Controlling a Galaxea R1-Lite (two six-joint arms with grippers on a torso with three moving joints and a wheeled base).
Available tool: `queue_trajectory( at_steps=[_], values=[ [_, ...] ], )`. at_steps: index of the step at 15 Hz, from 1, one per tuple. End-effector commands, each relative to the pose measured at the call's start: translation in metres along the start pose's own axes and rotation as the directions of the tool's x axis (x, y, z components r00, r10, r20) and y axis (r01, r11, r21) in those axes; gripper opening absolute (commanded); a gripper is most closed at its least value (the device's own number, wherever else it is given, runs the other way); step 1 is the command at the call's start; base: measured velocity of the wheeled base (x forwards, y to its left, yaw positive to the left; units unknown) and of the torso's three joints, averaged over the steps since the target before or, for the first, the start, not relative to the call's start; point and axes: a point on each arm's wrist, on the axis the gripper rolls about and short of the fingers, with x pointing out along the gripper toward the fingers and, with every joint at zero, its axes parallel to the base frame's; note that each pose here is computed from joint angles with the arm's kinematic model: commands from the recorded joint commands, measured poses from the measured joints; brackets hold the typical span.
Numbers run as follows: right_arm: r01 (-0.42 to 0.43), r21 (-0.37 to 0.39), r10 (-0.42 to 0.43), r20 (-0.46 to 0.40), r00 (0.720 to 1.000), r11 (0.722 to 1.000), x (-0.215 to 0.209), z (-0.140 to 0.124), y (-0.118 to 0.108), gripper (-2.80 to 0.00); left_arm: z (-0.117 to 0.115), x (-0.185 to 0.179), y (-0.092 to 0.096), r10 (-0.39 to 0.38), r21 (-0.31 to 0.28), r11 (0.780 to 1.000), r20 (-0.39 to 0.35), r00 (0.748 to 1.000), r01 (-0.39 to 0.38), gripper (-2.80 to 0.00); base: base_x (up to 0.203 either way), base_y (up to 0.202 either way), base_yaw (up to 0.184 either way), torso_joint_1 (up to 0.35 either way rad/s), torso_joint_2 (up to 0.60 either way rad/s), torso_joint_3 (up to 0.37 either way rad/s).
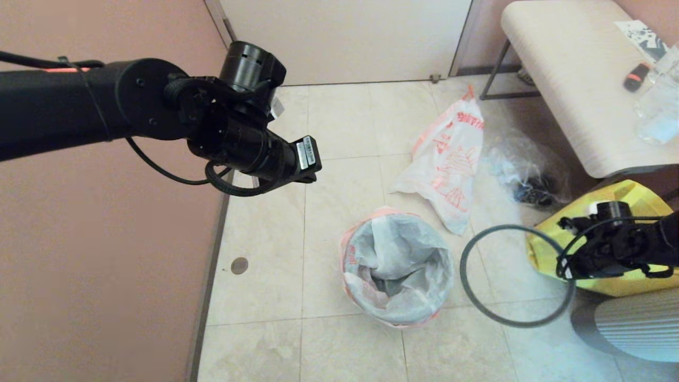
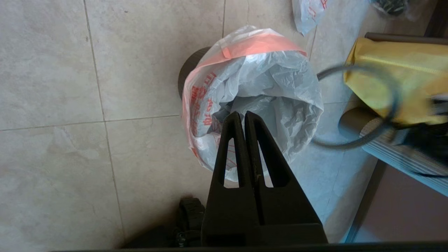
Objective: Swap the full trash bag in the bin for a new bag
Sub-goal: Place the trash can ring on the trash can
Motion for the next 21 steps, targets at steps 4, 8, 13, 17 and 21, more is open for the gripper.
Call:
queue_trajectory(
  at_steps=[4,8,13,17,21],
  values=[
    [0.013,0.036,-0.024,0.341,0.94,0.999,-0.091,0.069,-0.018,-2.8,0.0,0.003,0.0,0.004,-0.004,1.0,-0.004,1.0,-0.004,-2.8,0.0,0.0,0.0,0.0,0.0,0.0],
    [-0.089,0.082,0.031,0.539,0.842,0.993,-0.14,0.106,0.003,-2.8,0.0,0.007,0.001,0.003,-0.006,1.0,0.001,1.0,-0.003,-2.8,0.0,0.0,0.0,0.0,0.0,0.0],
    [-0.245,0.094,0.133,0.631,0.764,0.965,-0.193,0.128,0.041,-2.8,0.001,0.005,0.001,0.002,-0.006,1.0,0.004,1.0,-0.002,-2.8,0.0,0.0,0.0,0.0,0.0,0.0],
    [-0.321,0.023,0.292,0.353,0.889,0.947,-0.189,0.121,0.083,-2.8,0.001,0.006,0.002,0.005,-0.009,1.0,0.006,1.0,-0.005,-2.8,0.0,0.0,0.0,0.0,0.0,0.0],
    [-0.458,-0.066,0.462,0.104,0.881,0.887,-0.16,0.117,0.131,-2.8,0.001,0.009,0.003,0.009,-0.006,1.0,-0.001,1.0,-0.009,-2.8,0.0,0.0,0.0,0.0,0.0,0.0]
  ],
)
